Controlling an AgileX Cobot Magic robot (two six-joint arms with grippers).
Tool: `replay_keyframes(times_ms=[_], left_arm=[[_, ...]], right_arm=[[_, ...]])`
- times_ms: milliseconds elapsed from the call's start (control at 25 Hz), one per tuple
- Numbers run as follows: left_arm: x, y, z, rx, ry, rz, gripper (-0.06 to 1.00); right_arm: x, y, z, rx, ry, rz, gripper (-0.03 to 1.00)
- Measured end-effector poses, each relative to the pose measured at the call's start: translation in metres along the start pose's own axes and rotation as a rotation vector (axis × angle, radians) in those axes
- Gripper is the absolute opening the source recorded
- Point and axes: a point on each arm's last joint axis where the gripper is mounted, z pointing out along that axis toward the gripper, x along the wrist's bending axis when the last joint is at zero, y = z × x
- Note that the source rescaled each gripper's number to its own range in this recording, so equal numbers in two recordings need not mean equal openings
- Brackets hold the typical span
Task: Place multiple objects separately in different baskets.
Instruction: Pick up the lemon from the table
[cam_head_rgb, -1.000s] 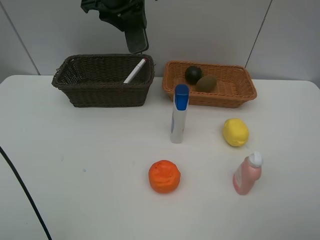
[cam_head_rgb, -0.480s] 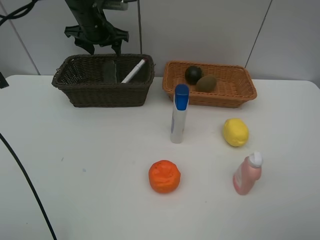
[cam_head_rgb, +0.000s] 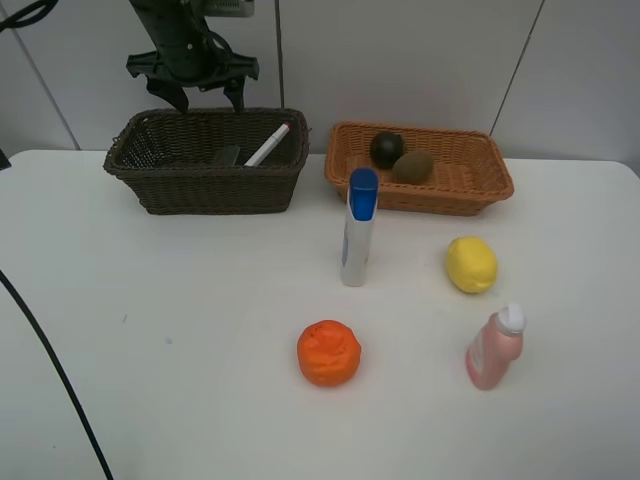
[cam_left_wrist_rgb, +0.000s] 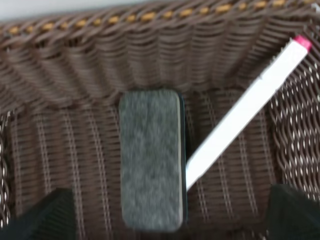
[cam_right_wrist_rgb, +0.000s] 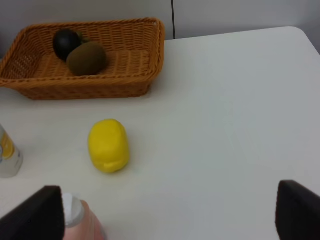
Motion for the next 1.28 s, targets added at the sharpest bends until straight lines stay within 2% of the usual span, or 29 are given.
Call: replay_keyframes(times_ms=[240,440,600,840,960,1080,1280], left_arm=[[0.004,-0.012,-0.014,0.206,0.036,-0.020,1.00],[0.005,-0.009,-0.034,0.199,-0.012,-0.033,1.00],[0.009,-0.024,-0.047,0.243,-0.037,-0.015,1.00],[0.055,-0.079,-0.074,0.378,0.029,-0.088,1.00],[0.073,-0.108,-0.108,0.384,0.057,-0.111,1.00],[0.079,-0.139,-0.145,0.360,0.068,-0.107,1.00],[0.083,-0.193,-0.212,0.235,0.050,-0.109,1.00]], right_arm=[[0.000,0.000,0.000,0.000,0.000,0.000,1.00],[0.000,0.000,0.000,0.000,0.000,0.000,1.00],[0.000,0.000,0.000,0.000,0.000,0.000,1.00],[0.000,0.000,0.000,0.000,0.000,0.000,1.00],[0.000,0.000,0.000,0.000,0.000,0.000,1.00],[0.000,0.000,0.000,0.000,0.000,0.000,1.00],[0.000,0.000,0.000,0.000,0.000,0.000,1.00]])
